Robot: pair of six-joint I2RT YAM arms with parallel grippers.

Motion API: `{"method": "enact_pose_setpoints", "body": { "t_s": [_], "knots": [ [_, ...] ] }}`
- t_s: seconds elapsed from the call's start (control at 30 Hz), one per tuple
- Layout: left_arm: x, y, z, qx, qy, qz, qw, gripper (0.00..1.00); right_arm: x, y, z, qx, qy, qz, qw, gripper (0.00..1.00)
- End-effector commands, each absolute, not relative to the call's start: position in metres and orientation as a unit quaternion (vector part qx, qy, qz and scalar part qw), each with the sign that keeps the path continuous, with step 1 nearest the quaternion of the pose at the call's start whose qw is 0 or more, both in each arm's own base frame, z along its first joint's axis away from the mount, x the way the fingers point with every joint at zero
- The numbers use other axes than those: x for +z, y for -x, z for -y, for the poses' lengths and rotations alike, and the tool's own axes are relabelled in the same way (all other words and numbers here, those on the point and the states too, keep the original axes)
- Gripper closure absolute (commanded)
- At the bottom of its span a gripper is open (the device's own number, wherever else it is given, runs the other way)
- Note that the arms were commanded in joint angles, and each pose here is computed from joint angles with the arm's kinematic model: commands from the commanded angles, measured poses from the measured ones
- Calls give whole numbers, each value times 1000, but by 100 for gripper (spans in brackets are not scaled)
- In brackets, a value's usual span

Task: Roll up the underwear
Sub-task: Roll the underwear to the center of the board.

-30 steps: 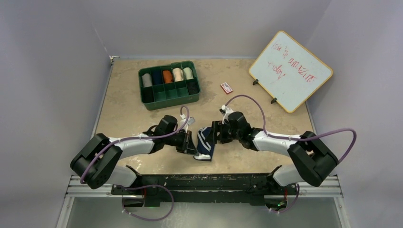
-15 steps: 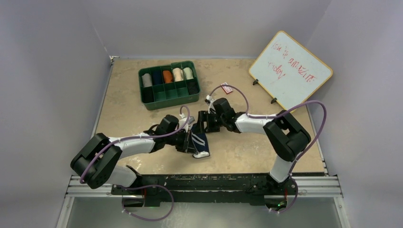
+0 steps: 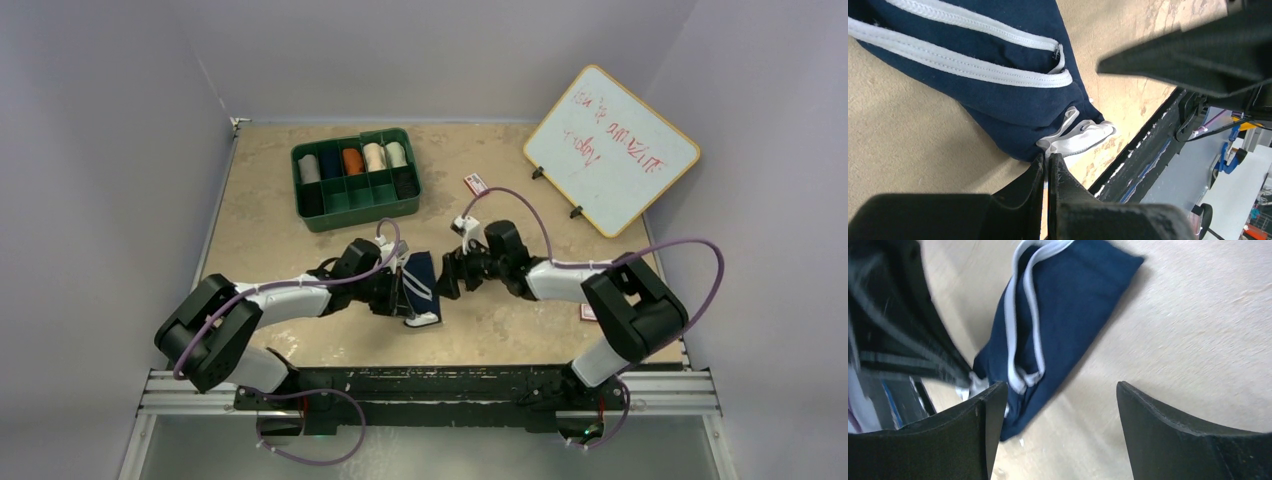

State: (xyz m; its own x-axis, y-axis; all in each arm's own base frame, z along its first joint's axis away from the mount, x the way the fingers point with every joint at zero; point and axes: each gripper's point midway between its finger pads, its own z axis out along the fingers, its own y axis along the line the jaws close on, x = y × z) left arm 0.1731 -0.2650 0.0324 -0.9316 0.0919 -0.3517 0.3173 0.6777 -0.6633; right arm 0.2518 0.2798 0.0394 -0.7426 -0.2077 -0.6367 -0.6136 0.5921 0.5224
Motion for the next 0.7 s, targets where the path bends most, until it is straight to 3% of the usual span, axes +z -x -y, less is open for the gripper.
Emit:
{"method": "enact_pose_setpoints", "body": {
  "t_s": [0.0,0.17,0.33,0.67],
  "knots": [
    [38,-183,269,-379,-115,-904,161,100,75,-234,-289,429,378,-720,393,18],
    [38,-183,269,-379,-121,-904,157,100,88,-197,-293,479,476,-613,411,23],
    [38,-185,270,-377,-125,-904,157,100,91,-180,-299,510,497,-584,390,31],
    [41,-185,272,-380,-125,-903,158,100,69,-160,-320,496,531,-588,357,35]
  ]
}}
